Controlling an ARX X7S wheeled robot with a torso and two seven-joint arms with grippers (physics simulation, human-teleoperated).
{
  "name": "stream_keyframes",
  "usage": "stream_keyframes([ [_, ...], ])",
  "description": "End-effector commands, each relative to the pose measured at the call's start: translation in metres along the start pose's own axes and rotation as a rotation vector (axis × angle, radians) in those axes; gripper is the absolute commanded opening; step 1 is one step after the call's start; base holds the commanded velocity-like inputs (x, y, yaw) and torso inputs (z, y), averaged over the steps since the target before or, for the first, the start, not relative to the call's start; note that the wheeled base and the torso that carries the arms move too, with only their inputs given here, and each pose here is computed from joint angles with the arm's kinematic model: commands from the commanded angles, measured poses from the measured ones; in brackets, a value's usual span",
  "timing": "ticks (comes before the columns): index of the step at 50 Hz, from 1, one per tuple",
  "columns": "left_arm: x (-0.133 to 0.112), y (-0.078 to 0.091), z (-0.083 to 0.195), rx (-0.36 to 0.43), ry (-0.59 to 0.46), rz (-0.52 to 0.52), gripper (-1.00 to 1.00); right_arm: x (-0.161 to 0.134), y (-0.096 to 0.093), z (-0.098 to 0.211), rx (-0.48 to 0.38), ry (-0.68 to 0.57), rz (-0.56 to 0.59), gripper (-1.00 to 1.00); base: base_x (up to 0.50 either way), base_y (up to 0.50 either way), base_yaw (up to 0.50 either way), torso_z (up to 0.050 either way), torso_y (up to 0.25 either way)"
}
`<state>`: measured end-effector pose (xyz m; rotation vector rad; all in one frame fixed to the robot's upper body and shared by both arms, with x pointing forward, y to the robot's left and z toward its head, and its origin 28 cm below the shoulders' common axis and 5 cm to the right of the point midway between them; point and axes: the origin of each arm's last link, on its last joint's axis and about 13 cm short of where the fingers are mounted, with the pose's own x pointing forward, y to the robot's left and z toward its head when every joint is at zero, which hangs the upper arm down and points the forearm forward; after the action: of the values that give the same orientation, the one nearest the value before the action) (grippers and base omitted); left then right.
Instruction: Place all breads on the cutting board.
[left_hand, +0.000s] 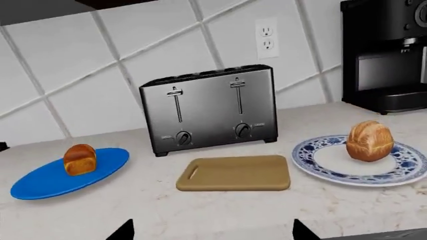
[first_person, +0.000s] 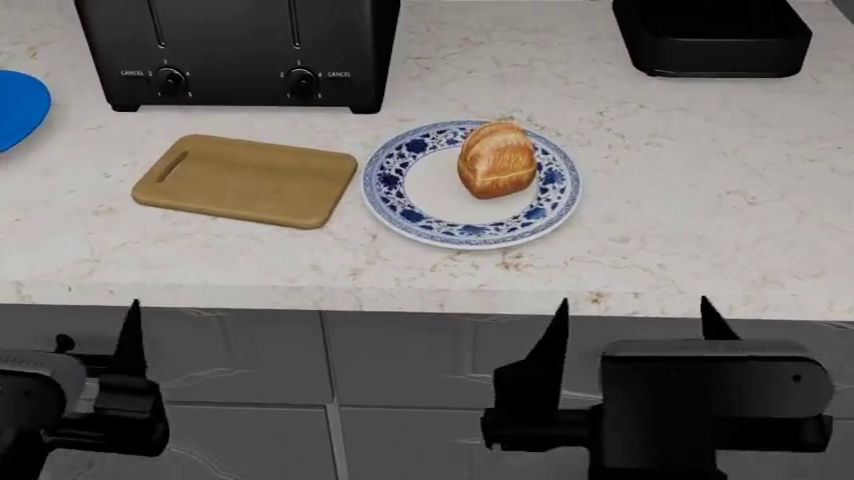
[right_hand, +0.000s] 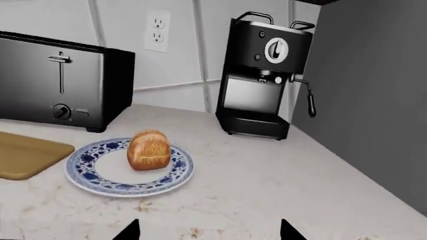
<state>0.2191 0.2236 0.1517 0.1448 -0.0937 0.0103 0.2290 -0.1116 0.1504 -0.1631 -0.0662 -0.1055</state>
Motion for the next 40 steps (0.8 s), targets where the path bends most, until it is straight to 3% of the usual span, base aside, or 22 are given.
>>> stream_keyframes([
  [1, 0.013, 0.0, 0.062, 0.054, -0.007, -0.04, 1.0, 0.014, -0.004, 0.066, -0.028, -0.045, 0.026, 1.0, 0.0, 0.0, 0.0, 0.0, 0.0],
  [5, 0.032, 0.001, 0.079, 0.017, 0.017, -0.041, 1.0, 0.026, 0.0, 0.077, -0.048, -0.032, 0.041, 1.0, 0.0, 0.0, 0.0, 0.0, 0.0],
  [8, 0.037, -0.001, 0.064, 0.012, 0.032, -0.05, 1.0, 0.029, 0.001, 0.064, -0.029, -0.016, 0.055, 1.0, 0.0, 0.0, 0.0, 0.0, 0.0],
  [9, 0.039, -0.003, 0.055, -0.008, 0.059, -0.071, 1.0, 0.033, 0.001, 0.045, 0.012, 0.025, 0.06, 1.0, 0.0, 0.0, 0.0, 0.0, 0.0],
  [25, 0.04, 0.0, 0.056, -0.005, 0.053, -0.05, 1.0, 0.033, 0.0, 0.047, 0.001, 0.02, 0.044, 1.0, 0.0, 0.0, 0.0, 0.0, 0.0],
  [26, 0.04, 0.002, 0.069, -0.005, 0.05, -0.049, 1.0, 0.033, -0.001, 0.048, -0.006, 0.018, 0.038, 1.0, 0.0, 0.0, 0.0, 0.0, 0.0],
  [30, 0.037, 0.002, 0.059, 0.002, 0.043, -0.044, 1.0, 0.033, -0.002, 0.048, -0.022, 0.016, 0.036, 1.0, 0.0, 0.0, 0.0, 0.0, 0.0],
  [31, 0.038, 0.004, 0.071, -0.005, 0.039, -0.041, 1.0, 0.034, -0.002, 0.047, -0.019, 0.021, 0.034, 1.0, 0.0, 0.0, 0.0, 0.0, 0.0],
  [36, 0.039, 0.002, 0.057, -0.001, 0.044, -0.048, 1.0, 0.034, -0.002, 0.048, -0.031, 0.022, 0.031, 1.0, 0.0, 0.08, 0.0, 0.0, 0.0],
  [39, 0.039, 0.005, 0.072, -0.001, 0.036, -0.033, 1.0, 0.033, -0.002, 0.048, -0.042, 0.029, 0.026, 1.0, 0.0, 0.27, 0.0, 0.0, 0.0],
  [40, 0.037, 0.003, 0.06, 0.002, 0.038, -0.031, 1.0, 0.033, -0.002, 0.047, -0.046, 0.032, 0.027, 1.0, 0.0, 0.3, 0.0, 0.0, 0.0],
])
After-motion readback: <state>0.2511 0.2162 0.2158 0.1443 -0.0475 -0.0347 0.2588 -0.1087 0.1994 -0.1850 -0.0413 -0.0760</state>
